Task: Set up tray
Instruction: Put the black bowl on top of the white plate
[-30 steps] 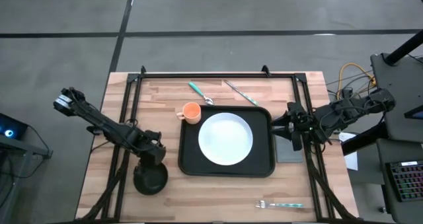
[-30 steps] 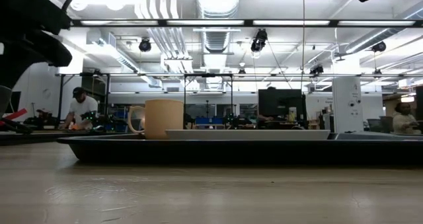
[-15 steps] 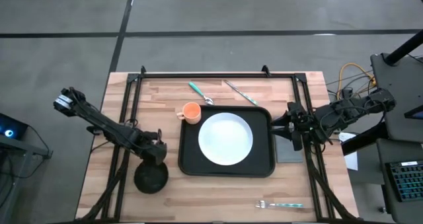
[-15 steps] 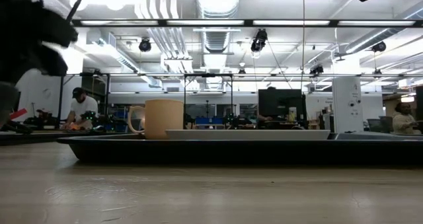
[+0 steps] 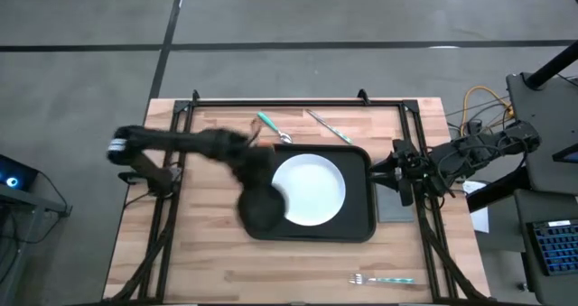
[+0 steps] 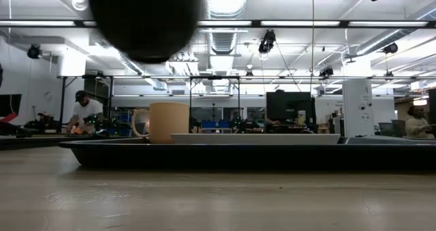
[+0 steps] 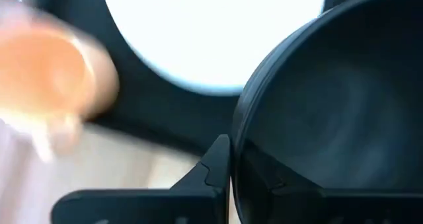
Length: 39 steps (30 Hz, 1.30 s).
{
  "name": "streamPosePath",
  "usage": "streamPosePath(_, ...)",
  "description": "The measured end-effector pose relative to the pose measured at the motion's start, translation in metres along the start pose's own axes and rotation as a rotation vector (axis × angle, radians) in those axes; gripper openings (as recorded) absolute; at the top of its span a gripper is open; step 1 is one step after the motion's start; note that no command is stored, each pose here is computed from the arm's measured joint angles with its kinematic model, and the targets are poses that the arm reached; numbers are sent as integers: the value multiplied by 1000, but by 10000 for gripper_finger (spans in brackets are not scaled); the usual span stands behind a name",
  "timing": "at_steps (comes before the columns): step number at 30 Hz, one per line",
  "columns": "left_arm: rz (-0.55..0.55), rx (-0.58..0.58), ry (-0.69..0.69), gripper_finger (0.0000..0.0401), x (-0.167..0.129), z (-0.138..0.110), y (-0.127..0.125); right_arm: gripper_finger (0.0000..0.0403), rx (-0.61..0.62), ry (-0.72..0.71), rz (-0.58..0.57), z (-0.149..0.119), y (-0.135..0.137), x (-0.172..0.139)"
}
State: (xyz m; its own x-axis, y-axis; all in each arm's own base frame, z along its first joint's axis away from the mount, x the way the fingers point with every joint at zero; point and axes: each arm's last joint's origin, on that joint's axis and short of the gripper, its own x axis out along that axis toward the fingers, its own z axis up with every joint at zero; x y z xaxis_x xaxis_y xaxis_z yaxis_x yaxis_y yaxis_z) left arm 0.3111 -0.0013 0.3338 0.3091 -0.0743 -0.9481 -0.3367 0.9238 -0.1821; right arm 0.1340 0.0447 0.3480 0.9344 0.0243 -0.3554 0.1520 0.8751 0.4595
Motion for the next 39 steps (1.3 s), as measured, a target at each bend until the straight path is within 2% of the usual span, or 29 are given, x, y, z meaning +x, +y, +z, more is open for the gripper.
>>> streamPosePath(3, 24, -15, -46, 1, 3, 49, 20, 141, -6, -5, 4, 0, 0, -1)
streamPosePath(6, 49, -6, -56, 1, 12, 85, 36, 137, -4, -10, 7, 1, 0, -2)
streamPosePath(14, 69, 19, 2, 0, 67, 141, 49, 134, -1, -13, 10, 1, 0, -2)
streamPosePath(16, 65, 19, 4, 0, 79, 146, 51, 137, 2, -11, 12, 1, 0, -2)
streamPosePath(20, 69, -2, 95, 0, 104, 136, 59, 141, 8, -8, 20, 1, 0, -2)
streamPosePath(24, 56, -5, 104, 0, 125, 132, 63, 139, -1, -1, 25, 1, 1, -2)
streamPosePath(31, 14, -7, 87, 3, 135, 131, 61, 138, -4, 14, 41, 0, 1, -2)
streamPosePath(36, 6, 15, 51, 23, 134, 134, 60, 162, 15, 41, 31, -4, -1, 0)
streamPosePath(39, 6, 16, 48, 43, 131, 135, 60, 179, 39, 112, -28, -15, -8, 3)
